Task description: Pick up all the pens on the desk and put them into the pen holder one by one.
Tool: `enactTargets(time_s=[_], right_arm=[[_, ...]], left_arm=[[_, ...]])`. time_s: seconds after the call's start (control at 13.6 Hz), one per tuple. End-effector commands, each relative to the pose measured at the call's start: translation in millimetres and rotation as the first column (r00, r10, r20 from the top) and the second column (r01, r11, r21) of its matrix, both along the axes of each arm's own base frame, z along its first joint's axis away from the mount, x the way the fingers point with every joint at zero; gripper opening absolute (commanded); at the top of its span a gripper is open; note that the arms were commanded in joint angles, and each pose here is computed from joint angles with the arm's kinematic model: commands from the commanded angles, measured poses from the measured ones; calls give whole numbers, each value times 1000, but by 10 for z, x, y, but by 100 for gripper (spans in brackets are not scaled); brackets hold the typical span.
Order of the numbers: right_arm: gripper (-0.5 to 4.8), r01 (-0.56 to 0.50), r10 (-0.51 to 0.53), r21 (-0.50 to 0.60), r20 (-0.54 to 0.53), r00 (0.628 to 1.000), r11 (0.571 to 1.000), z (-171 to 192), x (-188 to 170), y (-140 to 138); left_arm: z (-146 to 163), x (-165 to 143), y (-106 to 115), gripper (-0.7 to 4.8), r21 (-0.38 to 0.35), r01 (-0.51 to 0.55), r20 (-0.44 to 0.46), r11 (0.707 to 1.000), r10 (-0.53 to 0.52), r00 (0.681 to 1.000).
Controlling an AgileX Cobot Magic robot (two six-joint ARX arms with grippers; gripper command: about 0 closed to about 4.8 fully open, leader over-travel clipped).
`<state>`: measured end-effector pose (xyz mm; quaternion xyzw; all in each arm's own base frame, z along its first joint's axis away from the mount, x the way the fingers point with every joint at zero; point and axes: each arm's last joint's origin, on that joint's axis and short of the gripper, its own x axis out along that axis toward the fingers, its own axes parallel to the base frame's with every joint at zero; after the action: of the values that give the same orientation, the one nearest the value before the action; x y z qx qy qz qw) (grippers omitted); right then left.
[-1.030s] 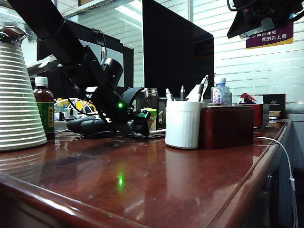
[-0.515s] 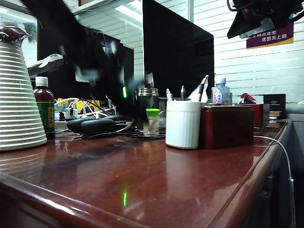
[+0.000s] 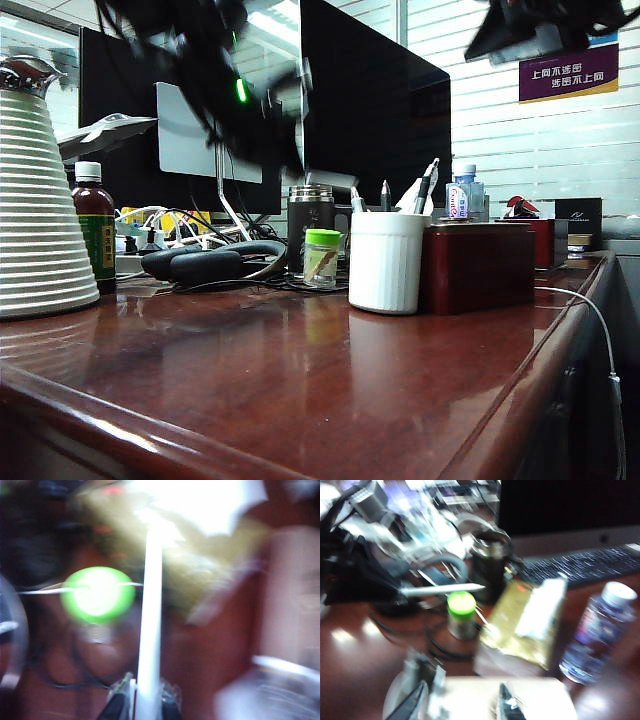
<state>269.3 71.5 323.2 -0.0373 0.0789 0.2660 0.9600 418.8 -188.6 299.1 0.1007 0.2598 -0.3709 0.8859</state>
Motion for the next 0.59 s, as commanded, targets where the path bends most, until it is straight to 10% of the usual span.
enactTargets(time_s=[0.07, 0.59], right_arm=[[187, -69, 68, 135, 8, 998, 988, 73, 19, 32], [275, -159, 190, 306, -74, 979, 939, -12, 530, 57]], left_arm=[[400, -236, 14, -5, -204, 53, -70, 977, -69, 995], [605, -709, -330, -6, -283, 285, -140, 916, -334, 932]])
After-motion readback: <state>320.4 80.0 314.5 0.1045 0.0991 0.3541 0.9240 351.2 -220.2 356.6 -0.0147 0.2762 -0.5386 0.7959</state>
